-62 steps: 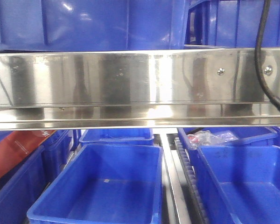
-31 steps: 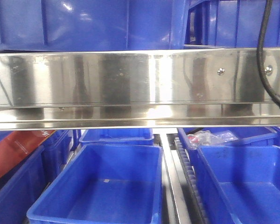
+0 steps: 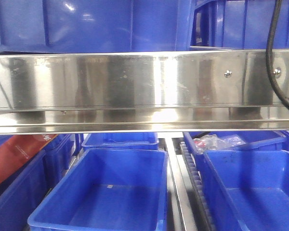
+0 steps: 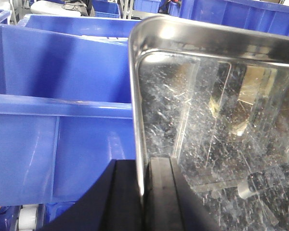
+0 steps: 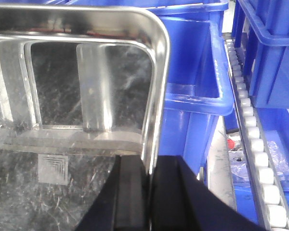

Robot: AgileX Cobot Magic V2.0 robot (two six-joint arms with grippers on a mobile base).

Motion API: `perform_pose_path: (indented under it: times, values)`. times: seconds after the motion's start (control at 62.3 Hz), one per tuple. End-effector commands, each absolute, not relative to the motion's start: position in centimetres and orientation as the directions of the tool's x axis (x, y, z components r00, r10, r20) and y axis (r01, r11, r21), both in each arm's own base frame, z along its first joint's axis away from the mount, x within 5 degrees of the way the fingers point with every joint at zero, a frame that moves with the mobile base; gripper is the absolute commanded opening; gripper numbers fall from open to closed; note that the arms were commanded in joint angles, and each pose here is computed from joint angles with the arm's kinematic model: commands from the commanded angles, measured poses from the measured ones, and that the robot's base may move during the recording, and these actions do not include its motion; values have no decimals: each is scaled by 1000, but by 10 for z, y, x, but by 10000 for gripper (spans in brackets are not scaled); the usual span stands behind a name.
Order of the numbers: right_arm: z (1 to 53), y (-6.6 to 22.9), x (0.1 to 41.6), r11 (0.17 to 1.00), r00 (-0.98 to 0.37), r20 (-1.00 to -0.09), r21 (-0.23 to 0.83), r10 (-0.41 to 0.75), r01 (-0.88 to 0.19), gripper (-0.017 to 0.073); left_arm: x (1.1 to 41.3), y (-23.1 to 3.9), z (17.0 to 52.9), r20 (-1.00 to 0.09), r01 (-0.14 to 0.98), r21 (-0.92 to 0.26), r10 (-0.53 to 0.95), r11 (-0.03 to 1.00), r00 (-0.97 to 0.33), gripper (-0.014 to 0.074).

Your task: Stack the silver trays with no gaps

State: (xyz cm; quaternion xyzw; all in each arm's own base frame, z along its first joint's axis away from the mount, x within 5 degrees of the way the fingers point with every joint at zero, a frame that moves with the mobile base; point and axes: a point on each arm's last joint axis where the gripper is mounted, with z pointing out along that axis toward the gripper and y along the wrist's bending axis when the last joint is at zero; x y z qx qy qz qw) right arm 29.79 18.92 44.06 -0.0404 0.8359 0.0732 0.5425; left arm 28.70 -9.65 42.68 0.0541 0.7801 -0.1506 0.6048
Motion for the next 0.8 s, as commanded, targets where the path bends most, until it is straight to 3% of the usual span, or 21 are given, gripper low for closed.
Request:
perform_pose_path:
  times: [0.0,0.787]
  values:
    - [450,199,294,967,-340,-940,95,9,-238,-79,282,-100,439,-973,299,-183,-130,936,-188,-16]
    - [450,199,294,966,-339,-941,95,9,-239,-79,282,-100,439,-973,299,-183,-130,936,-188,-16]
